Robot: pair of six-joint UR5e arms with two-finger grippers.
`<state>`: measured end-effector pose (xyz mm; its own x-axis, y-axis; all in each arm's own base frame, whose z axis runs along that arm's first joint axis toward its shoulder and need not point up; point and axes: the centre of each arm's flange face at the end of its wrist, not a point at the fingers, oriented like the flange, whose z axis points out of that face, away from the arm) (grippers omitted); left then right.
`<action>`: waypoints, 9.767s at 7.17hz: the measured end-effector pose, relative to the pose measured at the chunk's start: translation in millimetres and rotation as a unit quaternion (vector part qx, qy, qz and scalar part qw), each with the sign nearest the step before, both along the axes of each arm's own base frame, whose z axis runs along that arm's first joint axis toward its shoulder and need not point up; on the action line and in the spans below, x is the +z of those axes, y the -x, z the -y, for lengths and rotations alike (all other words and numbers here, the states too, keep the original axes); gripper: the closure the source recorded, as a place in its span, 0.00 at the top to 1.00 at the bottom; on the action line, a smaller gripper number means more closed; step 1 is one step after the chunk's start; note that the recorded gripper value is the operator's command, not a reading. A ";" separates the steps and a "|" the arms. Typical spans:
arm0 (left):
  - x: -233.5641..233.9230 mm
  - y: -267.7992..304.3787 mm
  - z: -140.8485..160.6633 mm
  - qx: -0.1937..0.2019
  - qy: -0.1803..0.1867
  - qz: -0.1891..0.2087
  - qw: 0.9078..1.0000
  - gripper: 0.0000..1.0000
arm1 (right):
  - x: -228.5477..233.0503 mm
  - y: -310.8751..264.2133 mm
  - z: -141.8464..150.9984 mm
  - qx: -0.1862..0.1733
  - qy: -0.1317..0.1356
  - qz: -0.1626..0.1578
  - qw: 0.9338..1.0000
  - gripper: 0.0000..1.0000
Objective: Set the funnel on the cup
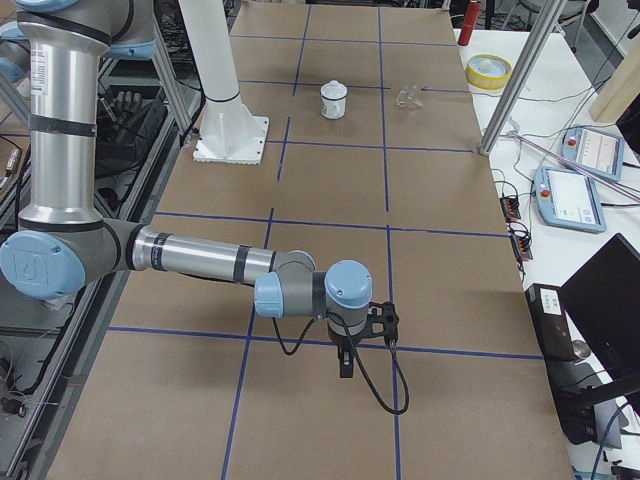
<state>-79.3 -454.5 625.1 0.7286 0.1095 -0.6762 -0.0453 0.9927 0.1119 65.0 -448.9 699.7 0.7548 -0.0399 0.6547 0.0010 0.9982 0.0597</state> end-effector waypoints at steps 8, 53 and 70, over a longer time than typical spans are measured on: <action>-134.5 -10.5 61.2 0.009 -0.167 -0.002 0.986 1.00 | 0.0 0.0 0.0 0.000 0.000 0.000 1.000 1.00; -226.3 -475.9 -136.6 -0.075 0.032 -0.025 0.996 1.00 | 0.0 0.0 0.0 0.000 0.000 0.000 1.000 1.00; -256.3 -529.1 137.6 -0.564 0.190 -0.332 0.732 0.39 | 0.0 0.0 0.0 0.000 0.000 0.000 1.000 1.00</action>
<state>449.8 -592.0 368.7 -0.2923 -0.5963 -0.7477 0.7667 0.3212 -0.5559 65.0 -448.9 699.7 0.7548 -0.0399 0.6547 0.0010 0.9982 0.0597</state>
